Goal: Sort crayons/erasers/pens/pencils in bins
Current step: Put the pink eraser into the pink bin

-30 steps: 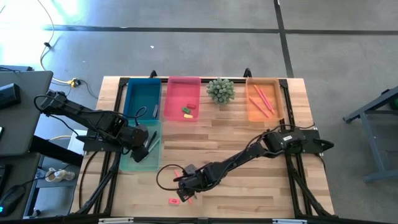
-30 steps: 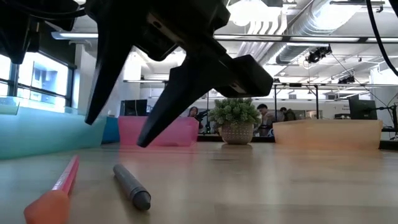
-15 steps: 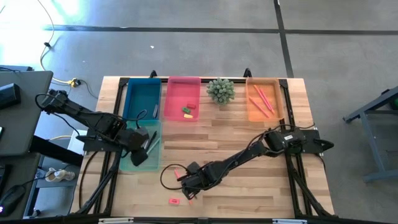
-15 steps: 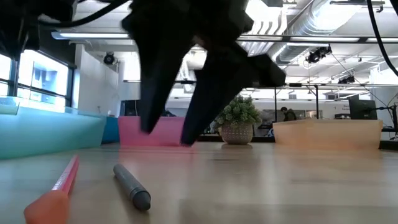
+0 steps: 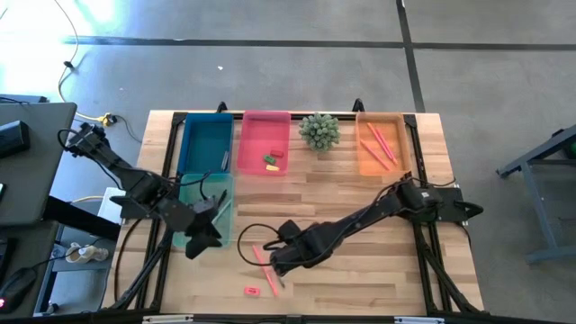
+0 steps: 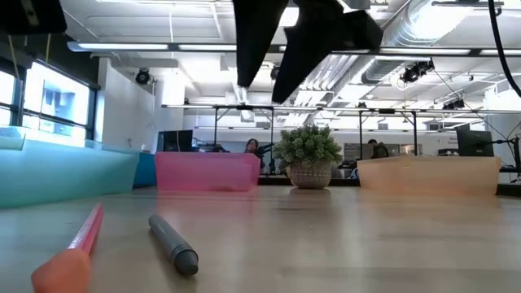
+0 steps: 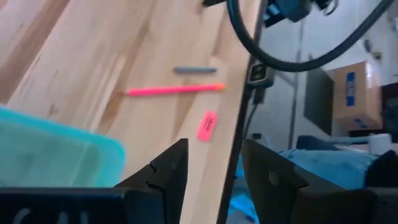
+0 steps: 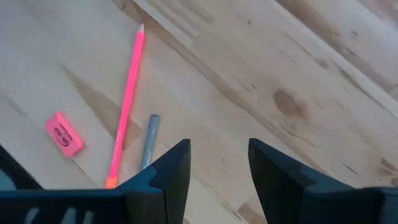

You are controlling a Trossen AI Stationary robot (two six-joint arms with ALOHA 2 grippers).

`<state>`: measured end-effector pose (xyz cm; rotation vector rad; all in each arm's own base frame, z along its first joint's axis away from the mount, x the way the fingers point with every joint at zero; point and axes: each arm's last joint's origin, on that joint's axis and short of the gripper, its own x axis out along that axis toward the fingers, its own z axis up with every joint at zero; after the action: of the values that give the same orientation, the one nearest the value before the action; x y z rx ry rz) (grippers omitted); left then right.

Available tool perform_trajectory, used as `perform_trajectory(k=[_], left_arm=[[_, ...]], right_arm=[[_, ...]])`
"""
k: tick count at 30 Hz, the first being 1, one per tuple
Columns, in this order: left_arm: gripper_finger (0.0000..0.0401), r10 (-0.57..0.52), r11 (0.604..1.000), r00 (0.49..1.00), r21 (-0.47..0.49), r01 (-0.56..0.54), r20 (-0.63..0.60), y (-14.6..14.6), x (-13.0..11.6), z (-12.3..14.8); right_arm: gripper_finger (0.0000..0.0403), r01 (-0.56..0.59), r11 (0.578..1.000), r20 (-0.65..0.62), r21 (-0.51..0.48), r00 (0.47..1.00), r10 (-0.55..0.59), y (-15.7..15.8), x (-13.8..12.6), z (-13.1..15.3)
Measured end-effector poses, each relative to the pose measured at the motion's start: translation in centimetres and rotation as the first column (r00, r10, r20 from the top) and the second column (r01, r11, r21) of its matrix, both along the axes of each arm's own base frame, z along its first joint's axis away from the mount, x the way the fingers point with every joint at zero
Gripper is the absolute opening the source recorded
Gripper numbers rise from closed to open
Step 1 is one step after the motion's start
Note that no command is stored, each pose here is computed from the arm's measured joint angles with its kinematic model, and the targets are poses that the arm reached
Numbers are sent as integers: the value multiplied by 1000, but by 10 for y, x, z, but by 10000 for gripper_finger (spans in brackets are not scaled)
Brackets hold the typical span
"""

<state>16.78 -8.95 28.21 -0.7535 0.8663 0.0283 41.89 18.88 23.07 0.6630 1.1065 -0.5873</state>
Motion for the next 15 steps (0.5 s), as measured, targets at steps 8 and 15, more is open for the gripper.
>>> perform_trajectory(k=[8, 15], left_arm=[[138, 8, 997, 989, -74, 3, 150, -5, 8, 20], [138, 20, 998, 955, -59, -3, 297, -1, 10, 64]], right_arm=[[154, 19, 1000, -51, -21, 998, -20, -7, -14, 17], [154, 42, 995, -47, -93, 998, -47, -18, -29, 41]])
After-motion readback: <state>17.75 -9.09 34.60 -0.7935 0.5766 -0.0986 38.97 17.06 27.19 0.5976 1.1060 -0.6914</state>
